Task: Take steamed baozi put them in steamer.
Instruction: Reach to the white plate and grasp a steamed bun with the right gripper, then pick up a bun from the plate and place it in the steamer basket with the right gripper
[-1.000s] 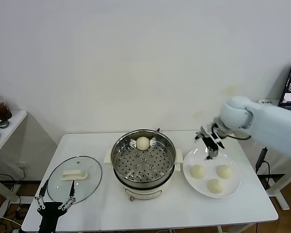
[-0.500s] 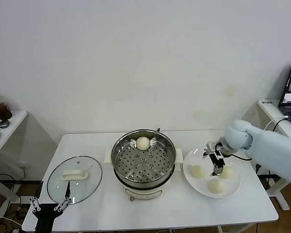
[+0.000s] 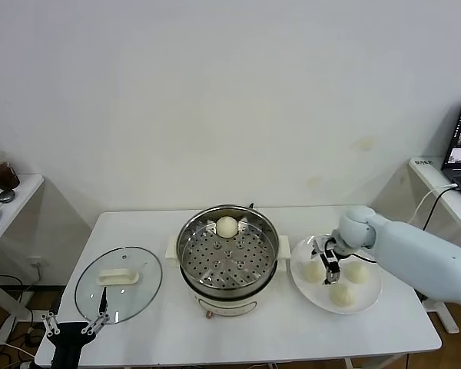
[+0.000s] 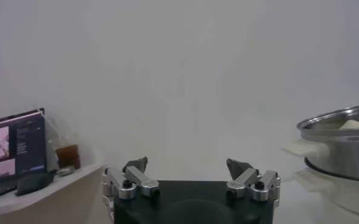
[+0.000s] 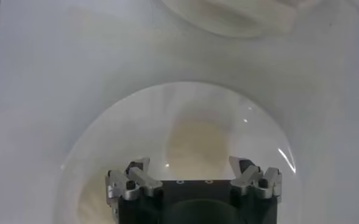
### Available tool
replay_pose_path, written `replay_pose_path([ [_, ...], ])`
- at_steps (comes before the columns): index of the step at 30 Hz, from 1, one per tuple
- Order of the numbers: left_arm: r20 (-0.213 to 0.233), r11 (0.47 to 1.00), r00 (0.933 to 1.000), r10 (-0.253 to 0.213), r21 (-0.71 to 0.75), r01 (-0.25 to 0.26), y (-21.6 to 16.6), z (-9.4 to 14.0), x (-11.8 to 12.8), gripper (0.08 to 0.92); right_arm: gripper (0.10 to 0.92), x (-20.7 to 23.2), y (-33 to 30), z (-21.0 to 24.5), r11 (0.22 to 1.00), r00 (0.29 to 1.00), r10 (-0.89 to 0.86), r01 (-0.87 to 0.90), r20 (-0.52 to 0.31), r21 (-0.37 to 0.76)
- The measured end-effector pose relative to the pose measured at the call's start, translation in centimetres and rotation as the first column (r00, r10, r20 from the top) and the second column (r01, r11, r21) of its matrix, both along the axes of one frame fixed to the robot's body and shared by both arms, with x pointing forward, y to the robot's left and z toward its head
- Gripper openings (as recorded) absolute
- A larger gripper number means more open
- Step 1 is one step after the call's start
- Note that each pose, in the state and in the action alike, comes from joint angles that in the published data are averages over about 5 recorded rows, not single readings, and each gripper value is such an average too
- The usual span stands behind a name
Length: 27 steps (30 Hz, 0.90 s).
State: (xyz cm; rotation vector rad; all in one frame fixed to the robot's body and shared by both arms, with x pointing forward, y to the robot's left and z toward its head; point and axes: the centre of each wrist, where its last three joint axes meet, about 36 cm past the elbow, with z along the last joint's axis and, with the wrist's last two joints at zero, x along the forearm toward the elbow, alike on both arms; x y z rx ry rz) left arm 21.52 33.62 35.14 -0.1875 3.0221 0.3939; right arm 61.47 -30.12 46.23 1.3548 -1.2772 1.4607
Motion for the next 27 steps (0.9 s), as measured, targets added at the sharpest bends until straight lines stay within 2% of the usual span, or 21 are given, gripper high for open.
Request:
replay_pose_path([
  [5,0.003,1.0,1.0,0.003,0.0,-0.003,0.0,0.0,0.0,0.823,0.801,0.3,0.5,-1.0,1.0,1.0,-0.002,0.002,-0.002,-0.009],
  [19,0.008,1.0,1.0,0.005,0.004,-0.005,0.1,0.2,-0.1,0.823,0.541,1.0,1.0,-1.1,1.0,1.0,-0.012,0.012,-0.008,-0.012],
  [27,0.016,1.0,0.9999,-0.001,0.009,0.001,0.2,0.3,0.1,0.823,0.498,1.3,0.3,2.4,1.0,1.0,-0.025,0.025,0.0,0.011],
])
